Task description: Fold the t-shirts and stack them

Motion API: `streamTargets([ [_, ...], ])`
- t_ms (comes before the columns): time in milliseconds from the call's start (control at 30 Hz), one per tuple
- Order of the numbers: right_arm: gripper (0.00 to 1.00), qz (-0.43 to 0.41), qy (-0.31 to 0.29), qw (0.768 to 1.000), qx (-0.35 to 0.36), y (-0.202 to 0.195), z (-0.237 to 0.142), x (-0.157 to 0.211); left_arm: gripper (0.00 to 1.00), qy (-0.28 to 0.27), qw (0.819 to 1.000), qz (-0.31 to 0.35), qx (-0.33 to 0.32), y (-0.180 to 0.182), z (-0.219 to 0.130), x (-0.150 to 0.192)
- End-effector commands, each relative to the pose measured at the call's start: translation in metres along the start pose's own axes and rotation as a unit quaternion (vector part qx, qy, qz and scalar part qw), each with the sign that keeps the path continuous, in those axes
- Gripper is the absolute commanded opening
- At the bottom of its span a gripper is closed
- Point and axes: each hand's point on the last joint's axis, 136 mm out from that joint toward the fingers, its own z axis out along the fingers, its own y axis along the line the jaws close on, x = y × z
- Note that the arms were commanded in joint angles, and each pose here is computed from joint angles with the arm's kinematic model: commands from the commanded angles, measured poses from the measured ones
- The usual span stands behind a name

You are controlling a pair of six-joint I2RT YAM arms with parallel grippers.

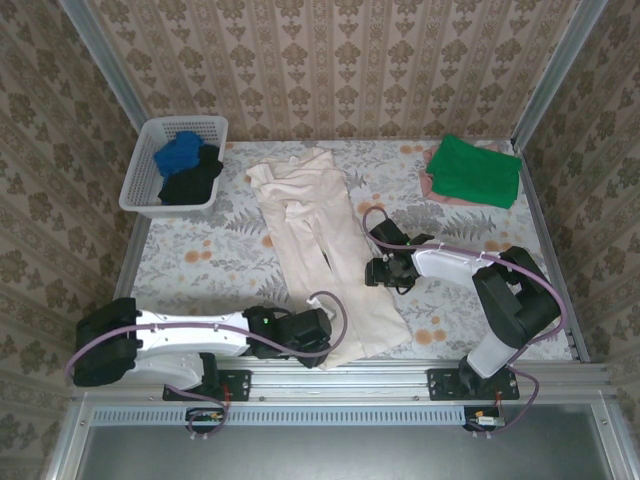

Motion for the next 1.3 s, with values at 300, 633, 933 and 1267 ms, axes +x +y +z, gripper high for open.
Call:
streamTargets([
  [300, 0.65, 0.005, 0.018, 0.999, 0.030, -0.022, 0.023, 0.013, 0.48, 0.054, 0.992, 0.104, 0.041, -0.022, 0.015, 0.012],
  [633, 0.65, 0.001, 0.027, 0.999, 0.035, -0.021, 0.027, 0.012, 0.38, 0.078, 0.991, 0.094, 0.055, -0.018, 0.021, 0.032],
  [933, 0.65, -0.002, 0.032, 0.999, 0.041, -0.022, 0.029, 0.012, 0.05, 0.065, 0.993, 0.089, 0.039, -0.005, 0.013, 0.036],
  [1267, 0.65, -0.002, 0.038, 0.998, 0.044, -0.023, 0.033, 0.014, 0.00, 0.010, 0.998, 0.059, 0.034, 0.012, -0.008, 0.035],
])
